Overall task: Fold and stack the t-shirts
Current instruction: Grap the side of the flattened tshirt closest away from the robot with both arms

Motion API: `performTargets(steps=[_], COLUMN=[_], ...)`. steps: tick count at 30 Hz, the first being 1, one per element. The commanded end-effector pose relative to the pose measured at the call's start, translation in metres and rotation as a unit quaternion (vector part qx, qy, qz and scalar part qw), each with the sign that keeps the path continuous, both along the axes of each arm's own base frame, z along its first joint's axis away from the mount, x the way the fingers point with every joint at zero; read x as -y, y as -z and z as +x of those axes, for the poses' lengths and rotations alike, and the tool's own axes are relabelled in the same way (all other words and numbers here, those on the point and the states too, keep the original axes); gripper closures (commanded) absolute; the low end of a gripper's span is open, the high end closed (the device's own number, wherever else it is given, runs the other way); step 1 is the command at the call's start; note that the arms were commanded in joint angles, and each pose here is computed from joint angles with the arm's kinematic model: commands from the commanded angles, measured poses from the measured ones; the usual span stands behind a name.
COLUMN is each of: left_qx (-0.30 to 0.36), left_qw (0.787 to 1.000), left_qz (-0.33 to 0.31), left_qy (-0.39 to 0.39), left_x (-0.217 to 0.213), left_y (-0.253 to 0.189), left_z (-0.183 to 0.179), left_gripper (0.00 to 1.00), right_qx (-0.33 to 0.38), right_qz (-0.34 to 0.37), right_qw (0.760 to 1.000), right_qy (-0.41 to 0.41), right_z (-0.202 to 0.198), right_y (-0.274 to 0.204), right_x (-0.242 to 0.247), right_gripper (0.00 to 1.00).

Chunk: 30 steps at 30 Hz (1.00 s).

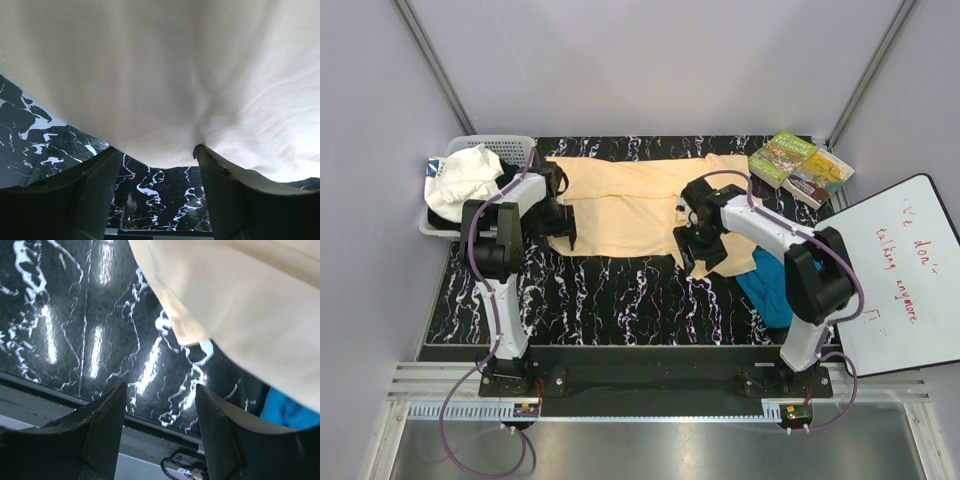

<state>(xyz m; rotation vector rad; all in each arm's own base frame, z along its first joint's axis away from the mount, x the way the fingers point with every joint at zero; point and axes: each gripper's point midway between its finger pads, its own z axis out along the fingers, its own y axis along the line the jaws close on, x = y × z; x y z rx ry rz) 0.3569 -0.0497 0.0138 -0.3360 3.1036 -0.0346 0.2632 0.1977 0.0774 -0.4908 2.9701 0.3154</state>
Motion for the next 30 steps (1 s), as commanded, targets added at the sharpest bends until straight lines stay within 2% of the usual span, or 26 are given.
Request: performTargets(steps=[1,7,11,13,14,15,16,17,20,21,23,30], left_qx=[0.011,0.008,0.013,0.018,0.016,0.015,0.017,0.015,0.016,0.021,0.022,0.04], left_qw=[1.0,1.0,1.0,1.0,1.0,1.0,1.0,1.0,1.0,0.999,0.999,0.999], left_qz=[0.018,0.015,0.014,0.012,0.013,0.014,0.016,0.019,0.026,0.027,0.028,0.024], left_qy=[0.012,0.011,0.012,0.012,0.012,0.012,0.011,0.011,0.01,0.01,0.012,0.023], left_x=[-0.008,-0.007,-0.007,-0.006,-0.006,-0.007,-0.007,-0.008,-0.011,-0.011,-0.012,-0.013], left_y=[0.021,0.019,0.013,0.01,0.01,0.01,0.009,0.008,0.005,0.001,-0.003,-0.033], left_z=[0.011,0.005,0.003,0.005,0.004,0.004,0.005,0.005,0.003,0.003,-0.001,-0.011], left_gripper=[0.3,0.3,0.33,0.53,0.65,0.91,1.0,1.0,1.0,1.0,1.0,1.0], right_qx=[0.023,0.028,0.063,0.087,0.087,0.088,0.086,0.079,0.072,0.073,0.073,0.082], right_qz=[-0.015,-0.069,-0.151,-0.199,-0.211,-0.22,-0.231,-0.239,-0.24,-0.238,-0.233,-0.222], right_qw=[0.999,0.997,0.987,0.976,0.974,0.971,0.969,0.968,0.968,0.968,0.97,0.971], right_qy=[-0.028,-0.026,-0.005,0.01,0.011,0.012,0.01,0.009,0.007,0.011,0.014,0.027], right_z=[0.027,0.048,0.065,0.074,0.074,0.074,0.073,0.07,0.064,0.062,0.057,0.037], right_y=[0.024,0.058,0.069,0.067,0.068,0.068,0.07,0.071,0.067,0.065,0.054,0.006], right_x=[-0.017,-0.017,0.005,0.019,0.023,0.027,0.03,0.033,0.036,0.036,0.038,0.049], right_gripper=[0.34,0.35,0.36,0.43,0.49,0.55,0.6,0.73,0.94,0.97,1.0,1.0])
